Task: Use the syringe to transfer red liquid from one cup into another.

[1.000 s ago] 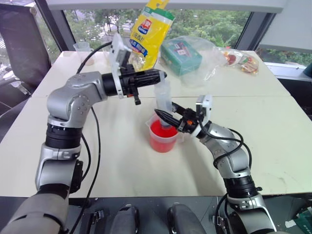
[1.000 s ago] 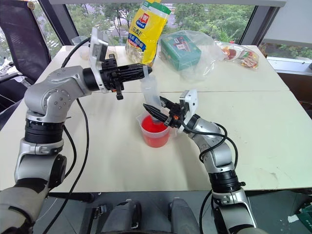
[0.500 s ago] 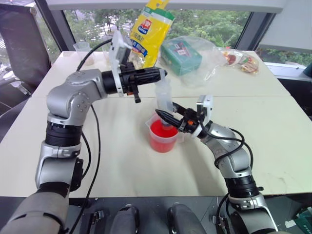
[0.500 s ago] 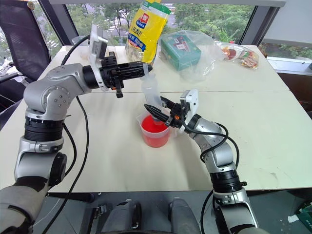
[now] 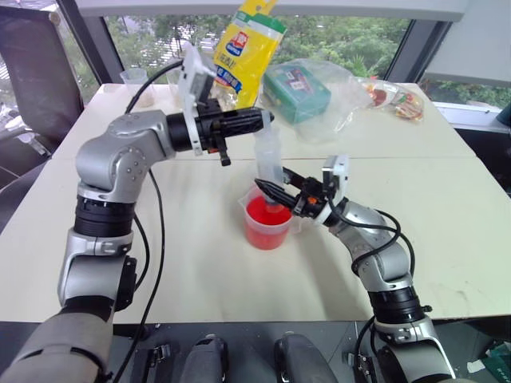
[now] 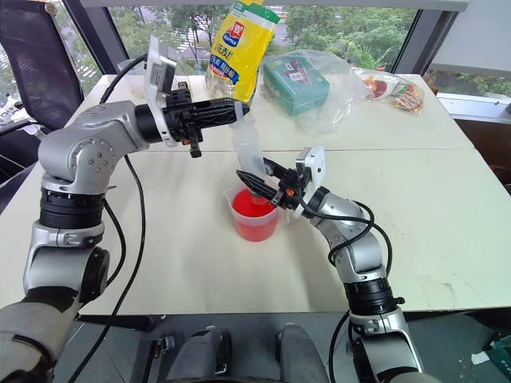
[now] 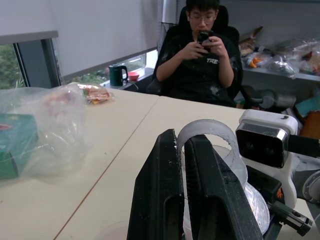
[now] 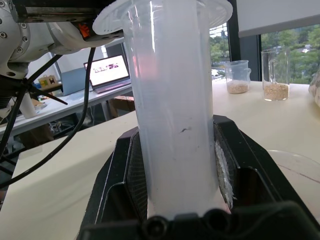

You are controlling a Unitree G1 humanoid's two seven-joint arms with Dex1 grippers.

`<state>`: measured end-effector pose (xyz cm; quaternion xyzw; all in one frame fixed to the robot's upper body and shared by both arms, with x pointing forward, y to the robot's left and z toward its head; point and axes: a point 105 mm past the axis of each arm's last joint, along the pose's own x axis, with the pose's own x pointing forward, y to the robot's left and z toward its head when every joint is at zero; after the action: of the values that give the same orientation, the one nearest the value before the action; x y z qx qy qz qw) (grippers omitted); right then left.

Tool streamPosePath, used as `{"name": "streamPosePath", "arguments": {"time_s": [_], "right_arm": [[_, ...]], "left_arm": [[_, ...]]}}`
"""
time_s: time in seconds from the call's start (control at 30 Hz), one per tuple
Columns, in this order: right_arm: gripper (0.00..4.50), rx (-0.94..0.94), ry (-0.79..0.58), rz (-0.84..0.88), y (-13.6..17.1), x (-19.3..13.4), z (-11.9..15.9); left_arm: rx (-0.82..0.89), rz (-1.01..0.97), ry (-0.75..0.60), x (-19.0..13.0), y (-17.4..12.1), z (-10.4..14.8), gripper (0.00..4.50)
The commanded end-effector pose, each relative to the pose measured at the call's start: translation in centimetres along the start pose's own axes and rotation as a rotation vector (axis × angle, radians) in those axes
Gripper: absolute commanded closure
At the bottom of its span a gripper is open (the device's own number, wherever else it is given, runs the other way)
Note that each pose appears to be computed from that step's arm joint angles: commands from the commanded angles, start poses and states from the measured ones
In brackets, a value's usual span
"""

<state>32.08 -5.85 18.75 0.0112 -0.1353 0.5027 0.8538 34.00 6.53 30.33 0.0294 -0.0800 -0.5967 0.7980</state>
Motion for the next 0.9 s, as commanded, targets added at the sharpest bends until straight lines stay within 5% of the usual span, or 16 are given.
{"name": "streamPosePath", "arguments": {"time_s": [0.03, 0.3, 0.4, 0.63, 0.9], "right_arm": [[3.08, 0.045, 0.097, 0.094, 2.0, 0.0, -2.4], [3.08, 0.002, 0.036, 0.11, 1.9, 0.5, 0.6], [3.08, -0.015, 0.007, 0.112, 1.8, 0.7, 2.0], [3.08, -0.027, -0.024, 0.116, 1.9, 0.9, 3.9], [3.08, -0.029, -0.042, 0.098, 1.4, 0.9, 4.9]], "left_arm": [[0.152, 0.038, -0.116, -0.6, 0.1, 4.8, 4.45], [0.097, 0.021, -0.09, -0.7, -0.2, 3.3, 4.45], [0.068, 0.017, -0.063, -1.0, -0.2, 2.2, 3.46], [0.037, 0.047, 0.003, -3.0, -0.1, 0.5, 0.07], [0.035, 0.123, 0.069, -6.5, 0.0, -0.2, 0.07]]}}
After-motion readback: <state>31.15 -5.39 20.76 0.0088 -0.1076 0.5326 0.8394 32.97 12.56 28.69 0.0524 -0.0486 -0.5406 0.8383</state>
